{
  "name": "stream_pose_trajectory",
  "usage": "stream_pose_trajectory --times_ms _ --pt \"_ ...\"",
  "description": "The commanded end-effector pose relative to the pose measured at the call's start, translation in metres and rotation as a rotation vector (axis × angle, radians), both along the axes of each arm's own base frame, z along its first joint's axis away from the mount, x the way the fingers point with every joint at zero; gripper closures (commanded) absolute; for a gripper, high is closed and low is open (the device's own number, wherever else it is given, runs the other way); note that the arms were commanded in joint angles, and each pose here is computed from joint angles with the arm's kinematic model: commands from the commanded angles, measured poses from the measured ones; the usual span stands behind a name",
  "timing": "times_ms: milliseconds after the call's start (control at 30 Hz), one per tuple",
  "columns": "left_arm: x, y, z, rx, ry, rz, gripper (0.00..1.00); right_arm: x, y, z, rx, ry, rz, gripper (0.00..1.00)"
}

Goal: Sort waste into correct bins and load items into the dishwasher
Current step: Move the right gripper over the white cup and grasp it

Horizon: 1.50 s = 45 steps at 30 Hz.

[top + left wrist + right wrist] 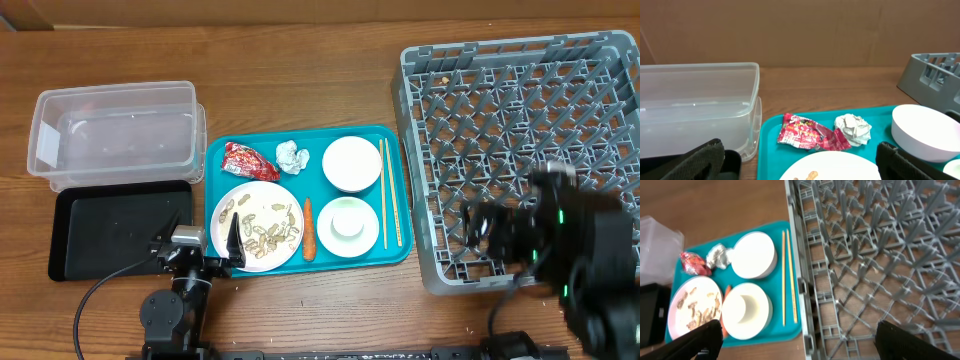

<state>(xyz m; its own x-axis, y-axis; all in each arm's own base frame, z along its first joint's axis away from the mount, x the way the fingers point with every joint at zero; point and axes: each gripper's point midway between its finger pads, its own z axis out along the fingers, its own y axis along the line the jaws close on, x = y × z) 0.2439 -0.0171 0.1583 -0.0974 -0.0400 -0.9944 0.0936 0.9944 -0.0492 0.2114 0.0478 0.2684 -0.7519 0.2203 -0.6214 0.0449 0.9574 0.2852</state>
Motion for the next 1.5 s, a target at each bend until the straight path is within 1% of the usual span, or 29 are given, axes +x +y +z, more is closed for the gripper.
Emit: stream_pose_trajectory --times_ms 0,67,167,233,300,367,433,533,667,733,833,900,967,1067,1133,1367,1433,1467 --pt "0.000 0.001 0.000 0.018 -0.008 0.003 0.00 0.020 0.010 0.018 0.005 0.048 0.049 0.00" --pt "0.000 0.001 0.000 0.019 -0.008 0.004 0.00 0.027 0.020 0.015 0.035 0.113 0.081 0.00" --pt "0.000 0.001 0.000 0.018 -0.008 0.003 0.00 0.039 0.032 0.010 0.078 0.158 0.118 0.00" --pt "0.000 0.001 0.000 0.018 -0.008 0.003 0.00 0.043 0.048 0.008 0.136 0.188 0.185 0.00" --pt "0.000 0.001 0.000 0.018 -0.008 0.003 0.00 0.046 0.058 0.004 0.160 0.212 0.217 0.09" --pt "0.000 0.001 0.000 0.018 -0.008 0.003 0.00 0.044 0.070 -0.001 0.152 0.233 0.260 0.10" --pt "0.000 0.001 0.000 0.018 -0.008 0.003 0.00 0.038 0.092 -0.003 0.141 0.244 0.341 0.12" --pt "0.000 0.001 0.000 0.018 -0.008 0.003 0.00 0.028 0.121 -0.013 0.061 0.256 0.395 0.12" --pt "0.000 0.001 0.000 0.019 -0.008 0.004 0.00 0.021 0.155 -0.040 -0.105 0.267 0.372 0.13" --pt "0.000 0.001 0.000 0.018 -0.008 0.003 0.00 0.022 0.164 -0.056 -0.176 0.283 0.319 0.13" --pt "0.000 0.001 0.000 0.019 -0.008 0.004 0.00 0.026 0.175 -0.083 -0.227 0.338 0.267 0.07" --pt "0.000 0.001 0.000 0.018 -0.008 0.003 0.00 0.030 0.179 -0.103 -0.258 0.386 0.247 0.06" --pt "0.000 0.001 0.000 0.018 -0.008 0.003 0.00 0.037 0.183 -0.119 -0.274 0.414 0.239 0.05" --pt "0.000 0.001 0.000 0.018 -0.008 0.003 0.00 0.045 0.200 -0.136 -0.270 0.425 0.312 0.02" --pt "0.000 0.001 0.000 0.018 -0.008 0.003 0.00 0.047 0.204 -0.144 -0.275 0.434 0.321 0.00" --pt "0.000 0.001 0.000 0.018 -0.008 0.003 0.00 0.044 0.196 -0.187 -0.341 0.533 0.296 0.00" --pt "0.000 0.001 0.000 0.018 -0.008 0.003 0.00 0.044 0.198 -0.194 -0.319 0.547 0.305 0.01" --pt "0.000 0.001 0.000 0.018 -0.008 0.003 0.00 0.041 0.202 -0.196 -0.298 0.557 0.336 0.04"
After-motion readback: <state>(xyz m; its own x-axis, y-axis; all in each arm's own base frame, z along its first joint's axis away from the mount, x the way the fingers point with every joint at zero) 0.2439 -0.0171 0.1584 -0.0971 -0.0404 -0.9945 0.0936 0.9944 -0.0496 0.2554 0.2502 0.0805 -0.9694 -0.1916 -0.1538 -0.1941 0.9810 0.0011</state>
